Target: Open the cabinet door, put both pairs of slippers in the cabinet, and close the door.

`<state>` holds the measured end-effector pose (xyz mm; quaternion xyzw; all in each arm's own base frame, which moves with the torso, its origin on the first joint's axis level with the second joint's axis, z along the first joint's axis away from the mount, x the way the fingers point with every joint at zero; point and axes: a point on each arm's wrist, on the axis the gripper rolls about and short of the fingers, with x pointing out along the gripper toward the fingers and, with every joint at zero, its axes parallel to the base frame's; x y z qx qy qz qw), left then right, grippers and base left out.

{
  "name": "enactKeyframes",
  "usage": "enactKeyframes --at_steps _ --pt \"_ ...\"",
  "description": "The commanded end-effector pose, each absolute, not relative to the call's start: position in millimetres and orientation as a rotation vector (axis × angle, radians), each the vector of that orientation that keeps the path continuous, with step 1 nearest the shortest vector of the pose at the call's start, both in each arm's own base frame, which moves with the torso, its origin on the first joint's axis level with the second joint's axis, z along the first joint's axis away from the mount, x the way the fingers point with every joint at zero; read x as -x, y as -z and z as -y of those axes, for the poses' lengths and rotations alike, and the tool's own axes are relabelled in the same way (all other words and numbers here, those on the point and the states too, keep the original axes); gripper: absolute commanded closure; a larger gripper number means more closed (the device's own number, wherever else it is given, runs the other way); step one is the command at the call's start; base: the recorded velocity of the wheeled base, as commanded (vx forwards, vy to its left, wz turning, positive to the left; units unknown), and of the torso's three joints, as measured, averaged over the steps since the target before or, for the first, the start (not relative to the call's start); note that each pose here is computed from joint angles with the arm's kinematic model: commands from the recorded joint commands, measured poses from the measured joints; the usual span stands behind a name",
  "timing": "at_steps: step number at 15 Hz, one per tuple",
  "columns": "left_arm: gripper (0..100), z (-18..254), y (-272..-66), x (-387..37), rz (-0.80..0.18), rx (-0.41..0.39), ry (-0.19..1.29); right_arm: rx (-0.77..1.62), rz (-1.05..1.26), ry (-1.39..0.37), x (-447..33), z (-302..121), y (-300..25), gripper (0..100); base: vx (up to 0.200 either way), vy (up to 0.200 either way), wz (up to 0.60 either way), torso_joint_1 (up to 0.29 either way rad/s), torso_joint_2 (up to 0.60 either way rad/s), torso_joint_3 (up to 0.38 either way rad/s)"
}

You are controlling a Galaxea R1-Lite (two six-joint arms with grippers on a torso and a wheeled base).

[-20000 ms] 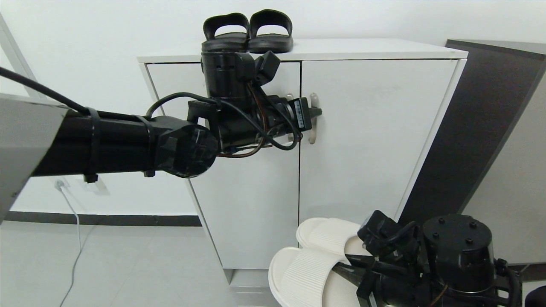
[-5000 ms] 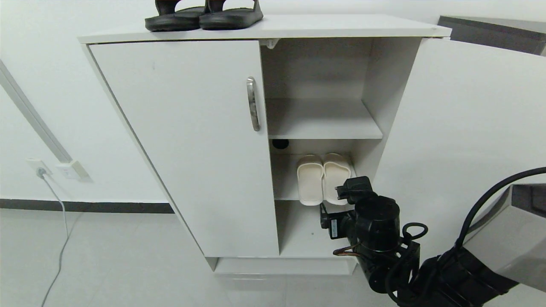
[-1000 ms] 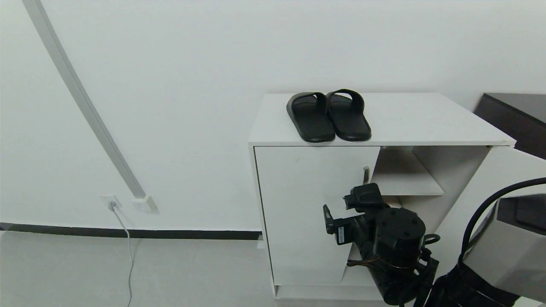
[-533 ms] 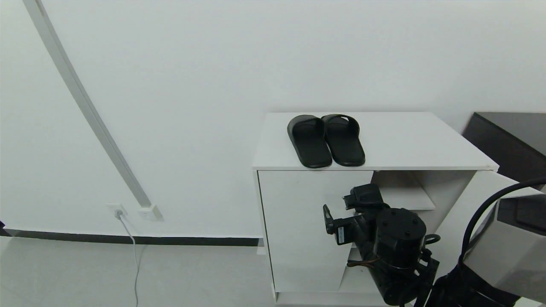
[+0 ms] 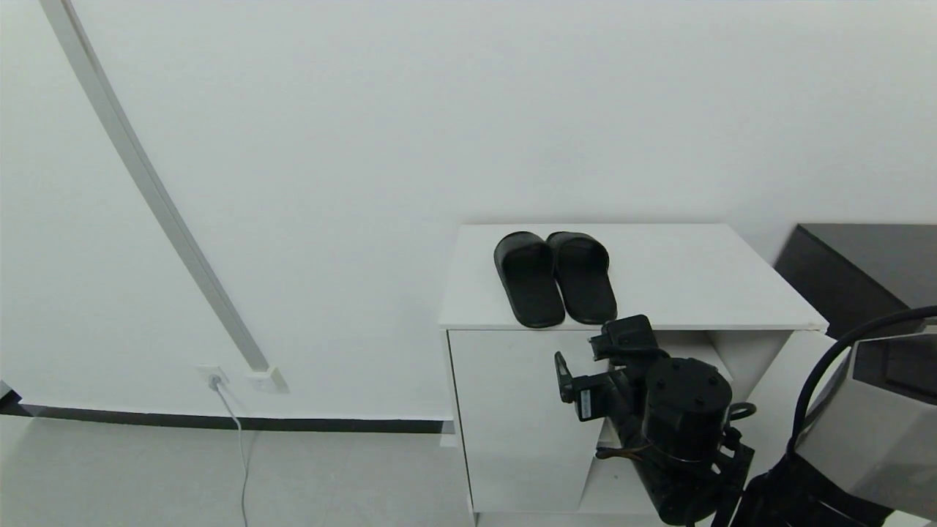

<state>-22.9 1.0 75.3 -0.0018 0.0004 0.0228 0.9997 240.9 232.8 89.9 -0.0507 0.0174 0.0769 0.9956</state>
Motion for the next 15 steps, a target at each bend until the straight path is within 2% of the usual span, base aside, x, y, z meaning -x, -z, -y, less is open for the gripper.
enactKeyframes --at_steps 1,15 --pt "100 -1.0 -75.3 22.8 -0.001 0.003 -0.046 0.1 -0.033 -0.155 -240.6 -232.8 -90.9 0 0.0 0.0 0.0 0.183 -0.4 -0.237" --pt "100 -1.0 -75.3 22.8 -0.001 0.005 -0.046 0.107 -0.043 -0.159 -241.3 -232.3 -84.4 0 0.0 0.0 0.0 0.169 -0.36 -0.194"
